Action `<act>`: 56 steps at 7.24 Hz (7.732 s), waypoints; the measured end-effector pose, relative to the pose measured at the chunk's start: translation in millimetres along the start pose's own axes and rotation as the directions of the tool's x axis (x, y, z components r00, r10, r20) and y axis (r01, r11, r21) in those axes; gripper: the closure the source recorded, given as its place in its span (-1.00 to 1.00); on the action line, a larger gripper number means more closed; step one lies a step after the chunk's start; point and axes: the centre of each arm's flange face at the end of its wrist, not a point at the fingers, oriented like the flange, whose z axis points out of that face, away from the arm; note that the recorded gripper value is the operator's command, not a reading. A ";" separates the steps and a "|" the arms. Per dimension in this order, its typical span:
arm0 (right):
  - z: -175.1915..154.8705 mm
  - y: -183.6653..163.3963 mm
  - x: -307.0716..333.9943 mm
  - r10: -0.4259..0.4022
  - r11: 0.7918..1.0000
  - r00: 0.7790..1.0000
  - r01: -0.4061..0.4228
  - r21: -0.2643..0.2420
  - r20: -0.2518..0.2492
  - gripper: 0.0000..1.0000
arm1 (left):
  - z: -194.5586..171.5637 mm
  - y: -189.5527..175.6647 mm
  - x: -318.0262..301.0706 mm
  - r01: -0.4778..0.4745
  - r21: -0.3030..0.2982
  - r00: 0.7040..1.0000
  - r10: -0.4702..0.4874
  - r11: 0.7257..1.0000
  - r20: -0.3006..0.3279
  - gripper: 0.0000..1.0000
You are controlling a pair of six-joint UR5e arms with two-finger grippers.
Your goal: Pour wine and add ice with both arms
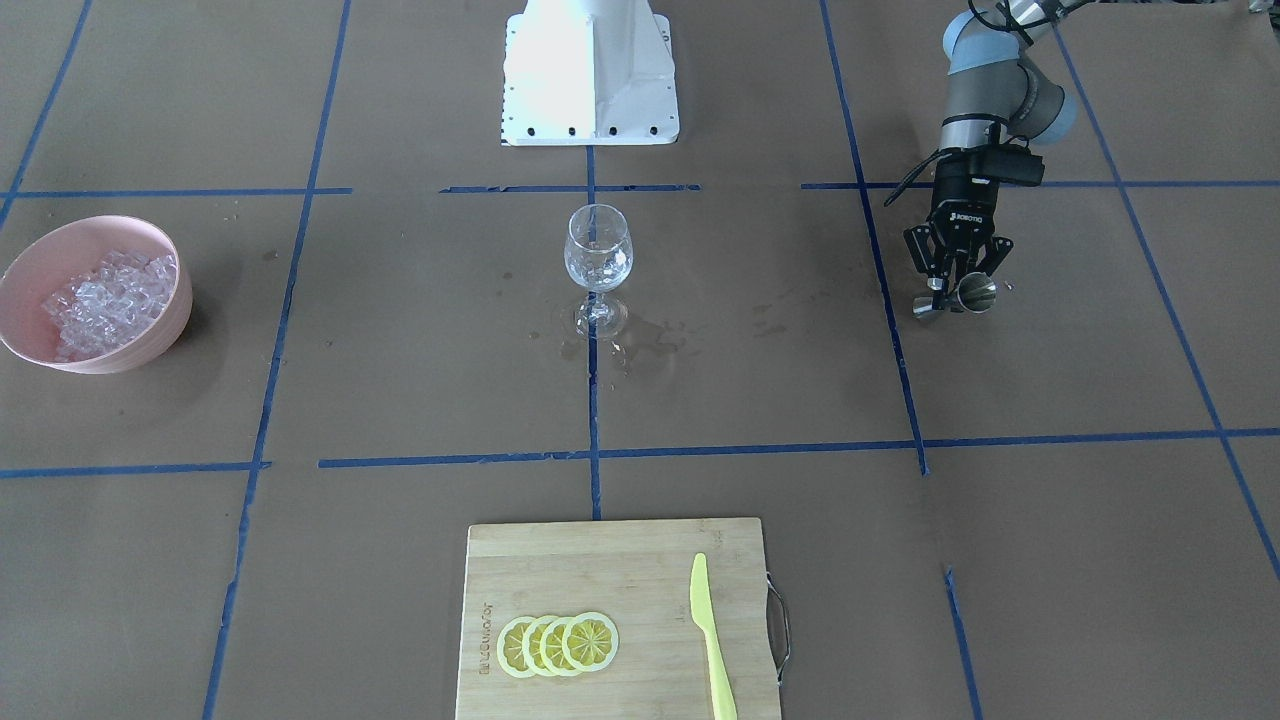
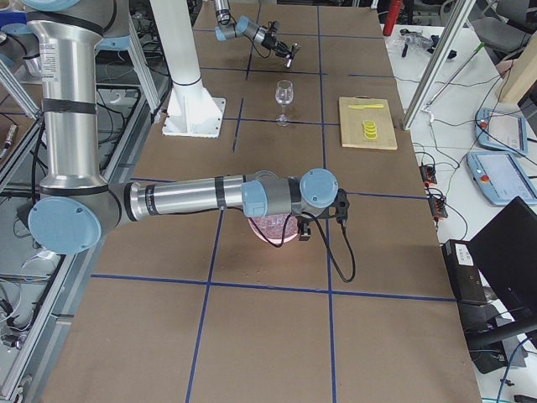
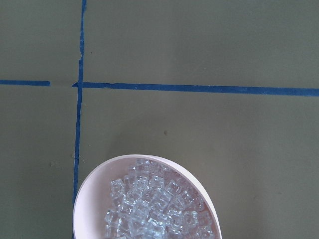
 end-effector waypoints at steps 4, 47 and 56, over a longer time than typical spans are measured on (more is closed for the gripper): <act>-0.3 -0.5 -1.1 -0.002 1.000 1.000 0.002 0.001 0.000 -1.00 | -3.0 8.5 -2.6 0.019 0.030 1.000 -0.019 0.999 0.017 1.00; 7.1 4.8 -29.6 0.051 0.999 0.998 -0.052 -0.009 -0.023 -1.00 | -120.0 3.0 -164.6 -0.586 -0.189 0.799 0.523 0.788 -0.296 -0.98; 137.2 75.8 -74.0 0.132 0.988 0.970 -0.113 0.103 -0.206 -0.93 | -37.3 -139.0 -231.9 -0.404 -0.570 0.900 0.200 0.715 -0.387 -0.99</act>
